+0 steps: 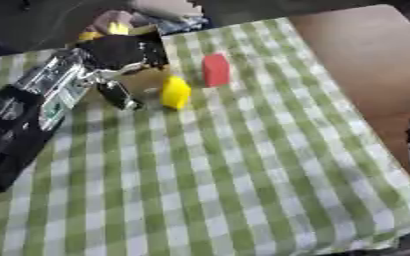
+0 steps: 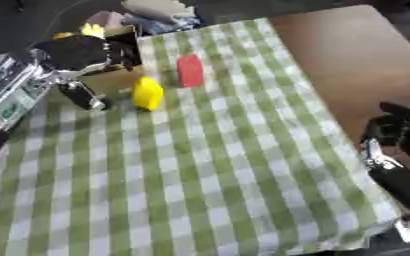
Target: Pick up objects on the table and place them in the box.
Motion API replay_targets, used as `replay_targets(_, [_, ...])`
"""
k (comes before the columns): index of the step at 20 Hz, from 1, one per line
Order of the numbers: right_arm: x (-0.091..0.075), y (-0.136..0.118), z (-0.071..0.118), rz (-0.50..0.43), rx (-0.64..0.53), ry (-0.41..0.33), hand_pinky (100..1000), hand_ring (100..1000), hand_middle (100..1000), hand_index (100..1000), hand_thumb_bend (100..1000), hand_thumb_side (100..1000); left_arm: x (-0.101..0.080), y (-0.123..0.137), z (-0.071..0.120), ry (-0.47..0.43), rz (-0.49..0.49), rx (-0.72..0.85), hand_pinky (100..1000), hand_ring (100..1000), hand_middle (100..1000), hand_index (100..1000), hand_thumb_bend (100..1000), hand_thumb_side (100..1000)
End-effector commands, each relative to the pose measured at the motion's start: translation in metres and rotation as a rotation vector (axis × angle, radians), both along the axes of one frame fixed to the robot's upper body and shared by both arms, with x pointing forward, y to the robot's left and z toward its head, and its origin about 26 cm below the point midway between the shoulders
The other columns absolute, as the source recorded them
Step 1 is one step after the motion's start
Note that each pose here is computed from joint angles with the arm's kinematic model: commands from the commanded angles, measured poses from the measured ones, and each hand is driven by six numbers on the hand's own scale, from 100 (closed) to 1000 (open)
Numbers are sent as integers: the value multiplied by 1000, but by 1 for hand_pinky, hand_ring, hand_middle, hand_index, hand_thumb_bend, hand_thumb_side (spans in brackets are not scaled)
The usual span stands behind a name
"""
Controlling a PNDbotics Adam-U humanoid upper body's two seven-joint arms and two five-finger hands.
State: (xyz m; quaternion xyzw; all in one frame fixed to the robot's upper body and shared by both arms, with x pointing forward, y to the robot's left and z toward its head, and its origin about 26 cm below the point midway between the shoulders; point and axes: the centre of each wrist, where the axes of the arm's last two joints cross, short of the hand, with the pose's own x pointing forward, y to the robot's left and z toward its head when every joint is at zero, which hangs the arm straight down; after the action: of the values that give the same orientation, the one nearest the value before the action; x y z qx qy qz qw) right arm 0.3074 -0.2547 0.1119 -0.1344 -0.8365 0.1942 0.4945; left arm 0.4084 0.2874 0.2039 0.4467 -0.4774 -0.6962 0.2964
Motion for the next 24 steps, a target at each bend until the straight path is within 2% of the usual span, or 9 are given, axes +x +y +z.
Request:
replay_targets(1, [1, 0, 7, 12, -2, -18, 607, 642, 634, 833, 100, 389, 6, 0, 5, -38, 6, 8, 866, 864, 889, 846, 497, 138])
replay_targets(12, [2, 2, 8, 23, 2, -21, 608, 641, 634, 833, 100, 380, 17, -10, -9, -96, -11, -15, 862, 859, 879, 849, 487, 119])
replay_targets(16, [2, 3, 8, 23, 3, -22, 608, 641, 634, 833, 100, 378, 18, -11, -16, -70, -10, 5, 853, 840, 846, 762, 460, 119])
replay_targets(19, [2, 3, 9, 24, 3, -22, 608, 641, 634, 833, 100, 381, 18, -11, -19, -71, -7, 13, 835, 817, 813, 667, 372, 118])
replay_targets(21, [2, 3, 9, 24, 4, -23, 608, 641, 634, 833, 100, 382, 18, -10, -17, -108, -11, -2, 812, 791, 781, 567, 271, 125])
replay_targets(22, [2, 3, 9, 23, 4, -23, 608, 641, 634, 833, 100, 382, 17, -10, -15, -133, -14, -15, 809, 787, 777, 548, 256, 127])
replay_targets(23, [2, 2, 9, 21, 4, -23, 608, 641, 634, 833, 100, 383, 16, -9, -12, -159, -16, -31, 801, 778, 769, 492, 203, 134])
replay_targets(24, [2, 2, 9, 20, 4, -23, 608, 641, 634, 833, 100, 383, 15, -8, -9, -182, -19, -45, 801, 779, 769, 485, 198, 134])
